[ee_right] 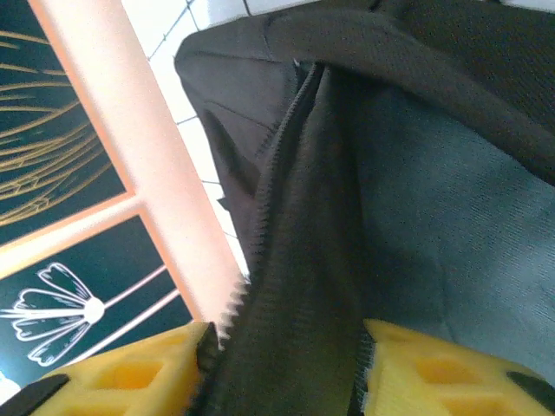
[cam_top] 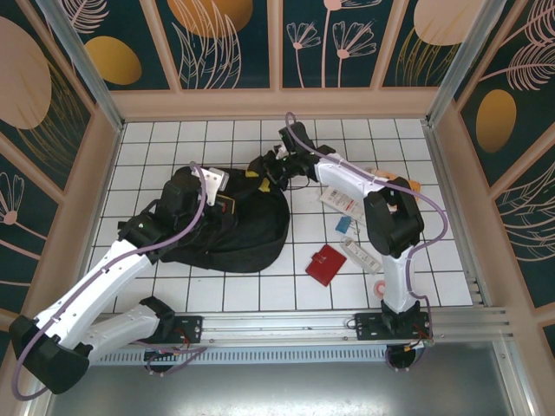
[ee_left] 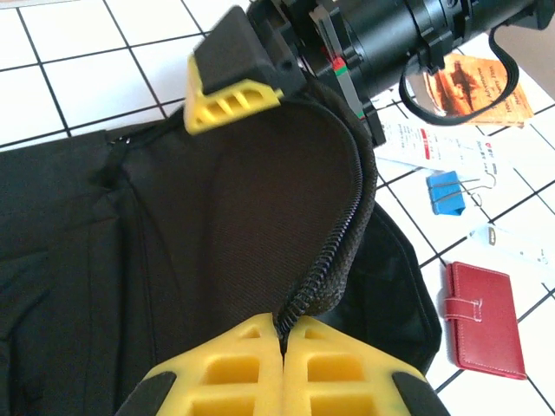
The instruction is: Pack the student bag
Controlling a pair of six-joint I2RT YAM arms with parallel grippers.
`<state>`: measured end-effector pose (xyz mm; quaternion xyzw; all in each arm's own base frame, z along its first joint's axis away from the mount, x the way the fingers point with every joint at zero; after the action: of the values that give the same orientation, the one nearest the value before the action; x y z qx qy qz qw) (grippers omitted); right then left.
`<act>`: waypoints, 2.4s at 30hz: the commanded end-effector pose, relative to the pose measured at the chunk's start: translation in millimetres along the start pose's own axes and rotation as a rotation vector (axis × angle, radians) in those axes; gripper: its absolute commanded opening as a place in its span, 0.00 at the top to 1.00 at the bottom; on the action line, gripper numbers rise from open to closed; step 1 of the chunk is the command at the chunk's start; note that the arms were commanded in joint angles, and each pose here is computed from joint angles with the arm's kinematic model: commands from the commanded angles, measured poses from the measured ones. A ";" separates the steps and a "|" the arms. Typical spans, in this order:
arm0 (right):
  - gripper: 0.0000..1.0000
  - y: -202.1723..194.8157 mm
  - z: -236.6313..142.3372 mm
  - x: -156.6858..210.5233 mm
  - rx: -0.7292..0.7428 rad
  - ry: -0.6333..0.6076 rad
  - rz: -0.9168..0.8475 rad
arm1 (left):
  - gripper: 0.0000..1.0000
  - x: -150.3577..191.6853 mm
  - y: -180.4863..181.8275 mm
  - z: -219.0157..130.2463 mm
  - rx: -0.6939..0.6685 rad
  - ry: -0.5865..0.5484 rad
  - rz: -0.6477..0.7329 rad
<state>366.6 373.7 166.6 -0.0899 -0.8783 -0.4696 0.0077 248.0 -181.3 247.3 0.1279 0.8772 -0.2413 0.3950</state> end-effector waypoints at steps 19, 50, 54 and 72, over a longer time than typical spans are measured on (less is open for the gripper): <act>0.92 65.4 -14.1 7.2 -0.035 -0.056 -0.019 | 0.38 -50.7 -37.4 27.5 0.068 0.167 -0.152; 0.83 64.0 -13.2 0.0 -0.028 -0.071 -0.031 | 1.00 -46.4 -24.7 54.2 -0.161 0.230 0.014; 0.59 64.8 -24.5 -7.4 -0.012 -0.124 -0.045 | 1.00 -50.6 -28.1 47.1 -0.140 0.202 0.011; 0.29 78.3 -114.0 -28.2 -0.022 -0.411 -0.291 | 1.00 -59.8 -29.7 28.7 -0.094 0.066 -0.033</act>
<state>399.1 329.3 266.7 -0.0919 -0.8696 -0.4520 -0.1761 285.9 -217.4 267.5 0.1139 0.9216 -0.1689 0.3304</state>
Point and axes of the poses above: each hand's point on the last joint's axis, 136 mm out from that joint toward the fingers, its own z axis out along the fingers, its own y axis along the line the jaws close on, x = y × z, the point moved 2 cm from there along -z, back along the fingers, and after that the axes turned 6 degrees about -z, right-handed, at the moved point
